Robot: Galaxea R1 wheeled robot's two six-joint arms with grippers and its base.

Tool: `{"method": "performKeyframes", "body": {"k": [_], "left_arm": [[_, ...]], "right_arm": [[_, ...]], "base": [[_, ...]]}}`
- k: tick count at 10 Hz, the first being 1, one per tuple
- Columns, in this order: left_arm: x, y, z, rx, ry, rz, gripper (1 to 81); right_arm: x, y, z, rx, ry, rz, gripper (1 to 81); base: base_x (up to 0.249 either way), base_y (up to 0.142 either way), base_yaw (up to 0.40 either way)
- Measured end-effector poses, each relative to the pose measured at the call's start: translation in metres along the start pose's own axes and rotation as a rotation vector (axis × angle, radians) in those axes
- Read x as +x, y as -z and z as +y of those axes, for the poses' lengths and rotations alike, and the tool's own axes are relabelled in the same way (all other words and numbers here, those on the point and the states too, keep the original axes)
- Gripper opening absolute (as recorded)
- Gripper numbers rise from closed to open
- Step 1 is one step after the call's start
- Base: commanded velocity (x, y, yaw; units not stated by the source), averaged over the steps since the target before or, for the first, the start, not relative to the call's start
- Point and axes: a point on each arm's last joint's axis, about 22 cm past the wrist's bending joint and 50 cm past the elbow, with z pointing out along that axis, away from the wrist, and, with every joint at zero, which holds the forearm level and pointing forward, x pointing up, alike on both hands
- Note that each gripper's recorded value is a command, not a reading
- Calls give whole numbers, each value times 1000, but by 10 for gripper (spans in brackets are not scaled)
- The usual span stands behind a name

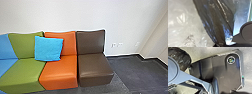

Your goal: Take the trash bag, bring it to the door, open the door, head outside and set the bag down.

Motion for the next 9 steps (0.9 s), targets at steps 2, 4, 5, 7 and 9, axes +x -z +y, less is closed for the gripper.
{"method": "performKeyframes", "body": {"k": [2, 4, 5, 7, 9], "left_arm": [[-46, -3, 2, -2, 22, -24, 10], [-69, -26, 26, -38, 18, -18, 10], [-84, -36, 37, -49, 16, -12, 10], [-112, -37, 29, -13, 16, -16, 10], [-117, -34, 16, 36, 9, 14, 10]], "right_arm": [[-24, -9, 5, -23, -15, -18, 811], [-39, -20, -7, -15, -8, -25, 811], [-41, -17, -13, -12, 2, -16, 811], [-79, -31, -21, -12, 6, -17, 811], [-92, -31, -21, -28, 15, 7, 811]], "base": [[0, 0, 0], [0, 0, 0], [0, 0, 0], [0, 0, 0], [0, 0, 0]]}}
